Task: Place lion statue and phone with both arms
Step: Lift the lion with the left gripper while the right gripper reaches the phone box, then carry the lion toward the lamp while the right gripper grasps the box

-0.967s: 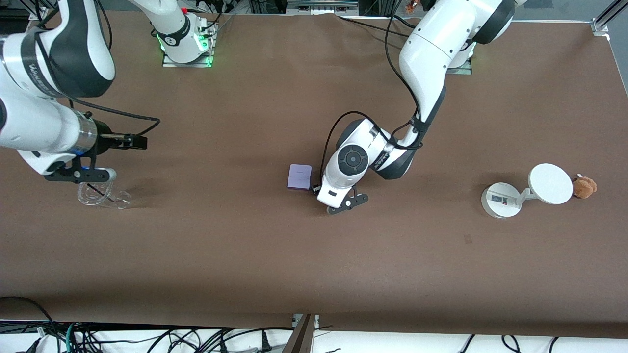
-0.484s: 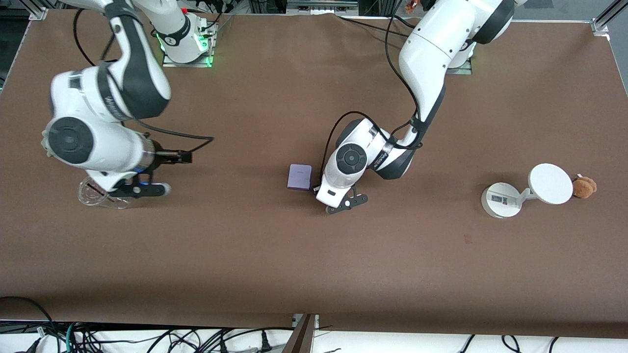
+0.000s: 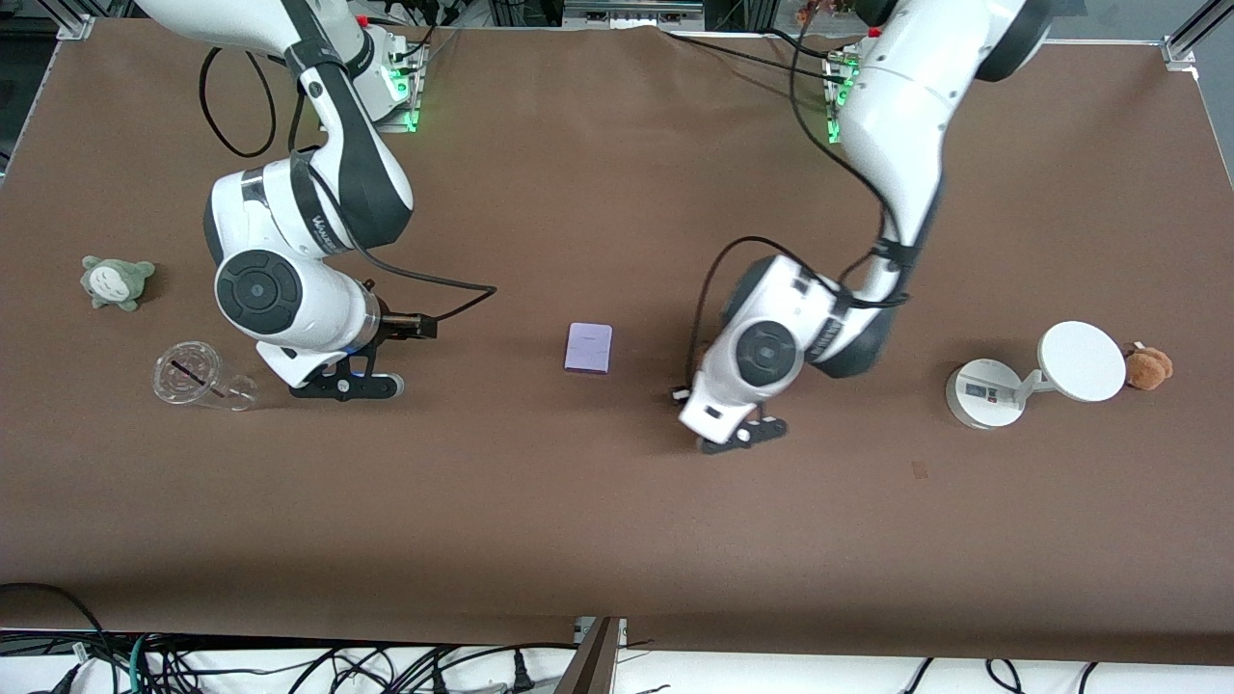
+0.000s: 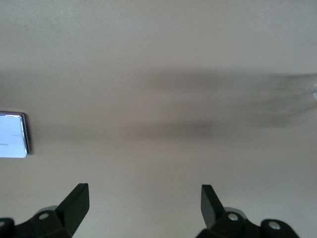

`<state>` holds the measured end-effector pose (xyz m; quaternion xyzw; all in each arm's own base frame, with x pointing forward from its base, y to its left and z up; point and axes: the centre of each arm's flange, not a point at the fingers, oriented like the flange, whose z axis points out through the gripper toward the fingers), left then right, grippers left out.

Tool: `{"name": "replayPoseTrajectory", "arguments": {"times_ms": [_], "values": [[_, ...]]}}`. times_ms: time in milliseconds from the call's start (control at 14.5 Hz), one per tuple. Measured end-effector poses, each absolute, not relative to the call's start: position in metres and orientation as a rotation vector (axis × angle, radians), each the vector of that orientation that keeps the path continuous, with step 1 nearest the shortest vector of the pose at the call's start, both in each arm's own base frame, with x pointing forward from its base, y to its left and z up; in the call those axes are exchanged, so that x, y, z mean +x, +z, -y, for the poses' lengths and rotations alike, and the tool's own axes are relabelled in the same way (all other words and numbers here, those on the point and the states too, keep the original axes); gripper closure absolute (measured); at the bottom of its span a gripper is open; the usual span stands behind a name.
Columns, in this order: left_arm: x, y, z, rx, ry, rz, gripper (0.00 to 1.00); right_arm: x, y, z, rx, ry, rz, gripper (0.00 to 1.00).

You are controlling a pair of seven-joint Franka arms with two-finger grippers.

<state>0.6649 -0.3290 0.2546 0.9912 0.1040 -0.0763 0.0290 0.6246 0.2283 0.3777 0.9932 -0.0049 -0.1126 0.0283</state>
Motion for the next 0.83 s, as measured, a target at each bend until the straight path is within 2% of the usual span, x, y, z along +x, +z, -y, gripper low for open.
{"name": "replayPoseTrajectory", "arguments": {"times_ms": [138,484,829], "values": [[0.681,0.269,0.280,3.067,-0.278,-0.234,0.64,0.621,0.363,-0.249,3.092,-0.329,0.077,0.00],[0.711,0.258,0.130,3.039,-0.375,-0.066,0.64,0.588,0.317,-0.347,3.095,-0.223,0.247,0.00],[0.703,0.260,-0.006,3.037,-0.424,0.038,0.64,0.551,0.255,-0.424,3.095,-0.144,0.326,0.00]]}}
